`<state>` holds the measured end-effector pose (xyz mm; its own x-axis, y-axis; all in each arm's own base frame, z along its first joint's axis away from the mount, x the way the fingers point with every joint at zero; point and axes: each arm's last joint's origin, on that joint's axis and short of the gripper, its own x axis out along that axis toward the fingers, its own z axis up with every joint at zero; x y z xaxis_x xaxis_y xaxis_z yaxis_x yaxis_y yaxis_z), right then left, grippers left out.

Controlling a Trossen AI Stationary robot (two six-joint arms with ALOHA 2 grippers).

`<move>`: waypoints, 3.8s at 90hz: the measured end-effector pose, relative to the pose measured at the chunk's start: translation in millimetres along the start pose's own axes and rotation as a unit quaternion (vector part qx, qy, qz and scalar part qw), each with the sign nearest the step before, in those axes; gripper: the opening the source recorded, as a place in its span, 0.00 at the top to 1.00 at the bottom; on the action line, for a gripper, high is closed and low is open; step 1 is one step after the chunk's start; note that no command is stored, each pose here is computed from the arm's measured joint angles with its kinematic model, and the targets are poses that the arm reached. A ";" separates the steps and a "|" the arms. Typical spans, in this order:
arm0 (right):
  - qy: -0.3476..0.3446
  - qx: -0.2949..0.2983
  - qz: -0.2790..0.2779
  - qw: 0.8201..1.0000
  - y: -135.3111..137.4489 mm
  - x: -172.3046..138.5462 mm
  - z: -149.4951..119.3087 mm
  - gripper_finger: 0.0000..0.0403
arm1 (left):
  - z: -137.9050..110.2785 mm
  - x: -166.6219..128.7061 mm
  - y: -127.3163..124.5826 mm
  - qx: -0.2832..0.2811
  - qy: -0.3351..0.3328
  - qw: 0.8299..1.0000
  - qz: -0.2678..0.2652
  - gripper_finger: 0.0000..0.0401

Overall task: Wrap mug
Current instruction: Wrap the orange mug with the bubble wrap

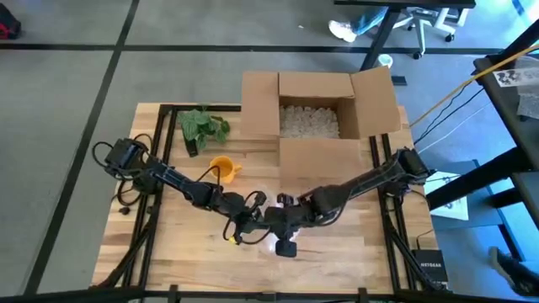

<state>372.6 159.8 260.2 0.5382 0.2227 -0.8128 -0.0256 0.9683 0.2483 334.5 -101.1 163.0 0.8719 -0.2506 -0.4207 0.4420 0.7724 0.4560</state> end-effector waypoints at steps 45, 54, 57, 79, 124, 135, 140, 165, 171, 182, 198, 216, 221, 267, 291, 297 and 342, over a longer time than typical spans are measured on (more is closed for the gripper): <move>0.059 -0.001 -0.014 0.998 -18.3 35.4 -5.4 1.00 | -0.5 0.0 0.1 -0.007 0.002 1.000 -0.001 1.00; 0.058 -0.003 -0.016 0.998 -19.1 34.6 -5.0 1.00 | -1.1 0.0 -0.2 -0.008 0.005 1.000 -0.002 1.00; 0.057 -0.003 -0.018 0.998 -19.2 32.4 -4.9 1.00 | -1.4 0.0 -0.4 -0.008 0.007 1.000 -0.002 1.00; 0.058 -0.005 -0.053 0.997 -21.7 17.7 -6.5 1.00 | -2.0 0.0 -0.6 -0.010 0.011 1.000 -0.003 1.00; 0.059 0.012 -0.050 0.997 -48.9 35.8 -15.0 1.00 | -3.2 0.0 -2.1 -0.018 0.014 1.000 -0.012 1.00; 0.046 0.023 -0.021 0.998 -53.3 45.4 -21.9 1.00 | -2.9 0.1 -1.6 -0.018 0.013 1.000 -0.009 1.00; 0.044 0.024 -0.006 0.999 -53.6 48.1 -24.6 1.00 | -2.7 0.1 -1.5 -0.018 0.013 1.000 -0.008 1.00; 0.045 0.029 0.017 0.998 -53.7 52.5 -28.7 1.00 | 2.9 -7.8 2.3 -0.016 0.018 1.000 0.000 1.00; 0.045 0.029 0.019 0.998 -53.6 52.9 -28.7 1.00 | 4.8 -12.4 3.1 -0.012 0.026 1.000 0.001 1.00; 0.045 0.029 0.024 0.998 -53.1 54.1 -28.9 1.00 | 10.2 -23.0 4.7 -0.004 0.042 0.999 0.008 1.00; 0.039 0.027 0.033 0.998 -52.3 55.0 -27.8 1.00 | 12.2 -36.3 7.5 0.001 0.087 0.996 0.030 1.00; 0.039 0.023 0.038 0.998 -51.2 55.4 -27.9 1.00 | 10.7 -48.4 13.6 0.007 0.147 0.985 0.089 1.00; 0.039 0.023 0.038 0.998 -51.3 55.4 -27.9 1.00 | 12.3 -53.0 15.3 -0.001 0.151 0.984 0.095 1.00; 0.037 0.021 0.036 0.998 -51.4 55.4 -27.7 1.00 | -0.6 -94.3 50.8 -0.180 0.179 0.960 0.120 0.66; 0.036 0.021 0.036 0.998 -51.3 55.4 -27.4 1.00 | -34.7 -95.5 63.5 -0.280 0.185 0.939 0.079 0.50; 0.035 0.021 0.036 0.999 -51.2 55.4 -27.3 1.00 | -43.2 -97.0 63.0 -0.297 0.194 0.932 0.074 0.48; 0.033 0.020 0.036 0.999 -51.1 55.4 -26.9 1.00 | -55.4 -90.5 57.4 -0.325 0.113 0.938 0.035 0.49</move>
<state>381.1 125.7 188.4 0.4795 0.3006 -0.8245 -0.0279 0.9442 0.3280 269.3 -1.7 183.8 0.7941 -0.1129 -0.5973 0.1000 0.9935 -0.0550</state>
